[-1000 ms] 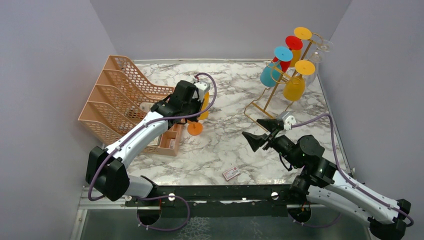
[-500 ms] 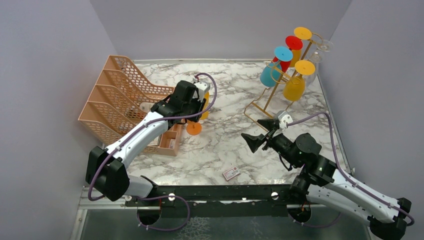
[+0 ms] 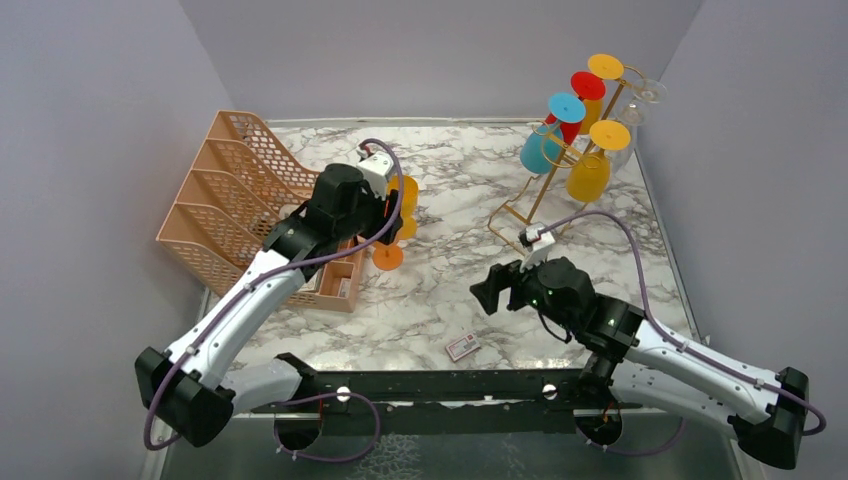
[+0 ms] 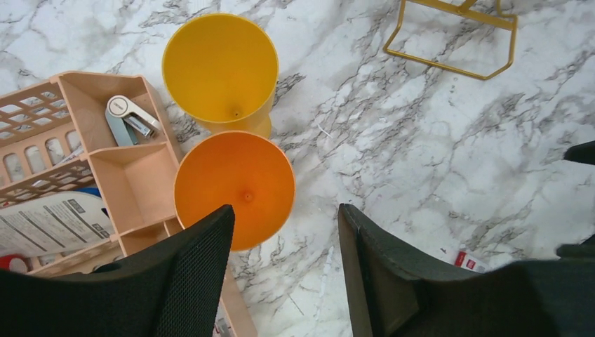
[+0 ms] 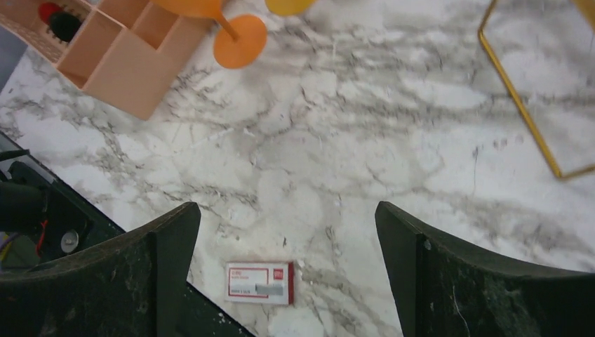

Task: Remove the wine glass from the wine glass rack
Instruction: Place the wine glass at the center of the board, then pick up the wine glass from the wine rack.

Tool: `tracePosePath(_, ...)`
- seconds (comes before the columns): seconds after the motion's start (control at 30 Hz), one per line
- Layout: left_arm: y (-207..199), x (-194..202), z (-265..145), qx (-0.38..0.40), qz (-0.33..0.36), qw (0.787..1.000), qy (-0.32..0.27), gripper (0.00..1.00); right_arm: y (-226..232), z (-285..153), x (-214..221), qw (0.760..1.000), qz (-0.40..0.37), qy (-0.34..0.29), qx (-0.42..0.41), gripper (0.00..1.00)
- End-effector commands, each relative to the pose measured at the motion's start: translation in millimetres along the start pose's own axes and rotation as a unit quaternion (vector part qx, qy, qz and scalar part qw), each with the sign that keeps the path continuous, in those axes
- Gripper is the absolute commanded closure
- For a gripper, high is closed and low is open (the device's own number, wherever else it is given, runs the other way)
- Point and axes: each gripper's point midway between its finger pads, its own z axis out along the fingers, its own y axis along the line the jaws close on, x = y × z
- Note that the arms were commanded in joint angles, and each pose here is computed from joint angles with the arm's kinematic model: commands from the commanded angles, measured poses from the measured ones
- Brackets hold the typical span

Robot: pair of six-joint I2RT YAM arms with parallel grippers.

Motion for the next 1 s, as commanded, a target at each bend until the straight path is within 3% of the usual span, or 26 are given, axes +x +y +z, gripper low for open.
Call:
tracePosePath(0.0, -9, -1, -24, 0.016, -0.031, 0.999, -0.028, 0.38, -27, -10, 48, 0.989, 0.121, 0.044, 0.074, 0.02)
tracePosePath(0.17, -14, 0, -45, 0.027, -0.053, 0.997, -0.053, 0.32, -28, -7, 58, 0.985, 0.156, 0.037, 0.067, 0.03)
tracePosePath(0.3, -14, 4, -55, 0.026, -0.066, 0.995, -0.065, 0.26, -44, 3, 61, 0.977, 0.184, 0.070, 0.083, 0.03)
tracePosePath(0.5, -13, 10, -67, 0.025, -0.077, 0.994, -0.076, 0.11, -93, 6, 45, 0.945, 0.314, 0.083, 0.028, 0.04)
tracePosePath(0.57, -10, 12, -72, 0.018, -0.075, 0.994, -0.080, 0.02, -114, -1, 31, 0.942, 0.327, 0.055, 0.056, 0.04)
tracePosePath(0.7, 4, 16, -78, -0.021, -0.075, 0.993, -0.093, 0.01, -157, -19, 2, 0.930, 0.336, -0.001, 0.152, 0.03)
tracePosePath(0.77, 13, 18, -82, -0.043, -0.075, 0.991, -0.101, 0.01, -185, -33, -6, 0.904, 0.351, -0.033, 0.242, 0.02)
tracePosePath(0.87, 28, 23, -90, -0.083, -0.073, 0.987, -0.116, 0.01, -221, -69, -20, 0.844, 0.369, -0.085, 0.379, 0.00)
tracePosePath(0.97, 43, 32, -98, -0.121, -0.072, 0.981, -0.131, 0.01, -234, -101, -54, 0.822, 0.338, -0.139, 0.437, 0.00)
